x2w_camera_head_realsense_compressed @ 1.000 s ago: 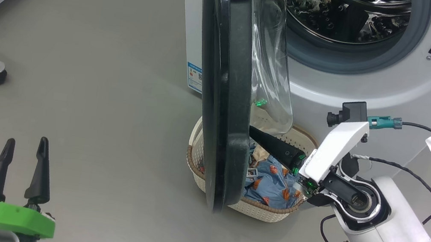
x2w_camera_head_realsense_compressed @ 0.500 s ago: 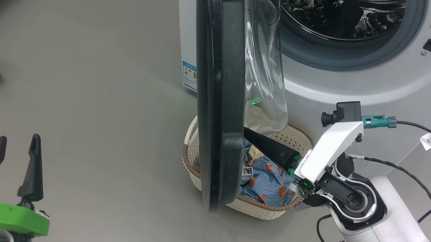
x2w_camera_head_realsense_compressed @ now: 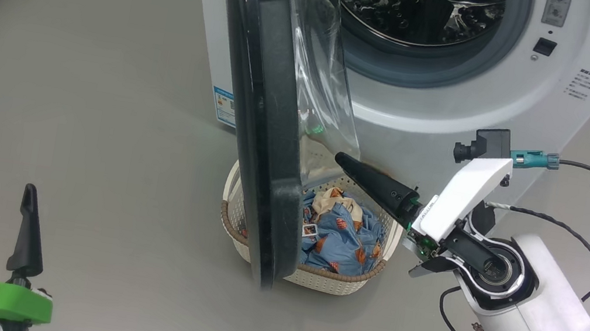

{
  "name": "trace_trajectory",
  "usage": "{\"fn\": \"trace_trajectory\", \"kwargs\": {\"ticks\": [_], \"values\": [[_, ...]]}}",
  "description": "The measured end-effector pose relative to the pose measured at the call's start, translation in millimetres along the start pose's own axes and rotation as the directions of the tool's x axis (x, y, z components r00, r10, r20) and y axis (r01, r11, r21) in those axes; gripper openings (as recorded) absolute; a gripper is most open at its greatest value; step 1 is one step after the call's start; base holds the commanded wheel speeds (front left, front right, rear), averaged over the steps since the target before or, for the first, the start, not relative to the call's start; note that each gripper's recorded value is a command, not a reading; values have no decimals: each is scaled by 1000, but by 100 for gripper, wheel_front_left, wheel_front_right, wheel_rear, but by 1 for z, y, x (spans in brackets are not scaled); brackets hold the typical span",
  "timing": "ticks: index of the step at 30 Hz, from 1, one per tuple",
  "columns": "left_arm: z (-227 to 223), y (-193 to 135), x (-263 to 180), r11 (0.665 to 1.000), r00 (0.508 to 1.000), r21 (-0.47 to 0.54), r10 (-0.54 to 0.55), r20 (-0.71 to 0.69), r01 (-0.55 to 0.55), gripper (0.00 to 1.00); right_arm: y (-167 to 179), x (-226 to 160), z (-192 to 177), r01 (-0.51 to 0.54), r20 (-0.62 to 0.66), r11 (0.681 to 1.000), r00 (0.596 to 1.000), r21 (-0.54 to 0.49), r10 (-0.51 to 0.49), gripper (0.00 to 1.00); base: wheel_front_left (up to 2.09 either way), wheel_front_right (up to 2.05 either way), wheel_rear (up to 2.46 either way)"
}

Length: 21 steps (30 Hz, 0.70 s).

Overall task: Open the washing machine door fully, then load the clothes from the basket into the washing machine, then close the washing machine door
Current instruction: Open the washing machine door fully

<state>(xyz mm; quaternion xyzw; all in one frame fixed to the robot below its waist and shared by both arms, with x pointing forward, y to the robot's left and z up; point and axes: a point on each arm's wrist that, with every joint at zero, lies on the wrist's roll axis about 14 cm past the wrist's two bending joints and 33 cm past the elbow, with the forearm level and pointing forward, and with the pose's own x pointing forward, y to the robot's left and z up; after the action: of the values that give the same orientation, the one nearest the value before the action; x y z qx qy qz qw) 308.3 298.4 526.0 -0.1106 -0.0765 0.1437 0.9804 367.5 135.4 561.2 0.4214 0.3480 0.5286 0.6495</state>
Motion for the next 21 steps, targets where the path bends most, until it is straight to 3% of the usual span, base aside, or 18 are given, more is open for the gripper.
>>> {"fn": "trace_trajectory", "kwargs": {"ticks": [1, 2, 13, 21], "values": [[0, -1, 2, 1000, 1000, 1, -6, 1, 6, 100, 0, -3, 2, 3, 9, 1000, 1000, -8, -3, 96, 0, 0, 0], [0, -1, 2, 1000, 1000, 1, -6, 1, 6, 100, 0, -3, 2, 3, 9, 1000, 1000, -8, -3, 100, 0, 0, 0], [-8, -31, 18, 995, 995, -15, -95, -13, 95, 100, 3, -37, 40, 77, 195, 987, 980, -139, -49, 100, 0, 0, 0], [-10, -52, 28, 987, 987, -24, -157, -9, 157, 100, -4, -75, 66, 190, 359, 959, 927, -210, -106, 100, 0, 0, 0]]}}
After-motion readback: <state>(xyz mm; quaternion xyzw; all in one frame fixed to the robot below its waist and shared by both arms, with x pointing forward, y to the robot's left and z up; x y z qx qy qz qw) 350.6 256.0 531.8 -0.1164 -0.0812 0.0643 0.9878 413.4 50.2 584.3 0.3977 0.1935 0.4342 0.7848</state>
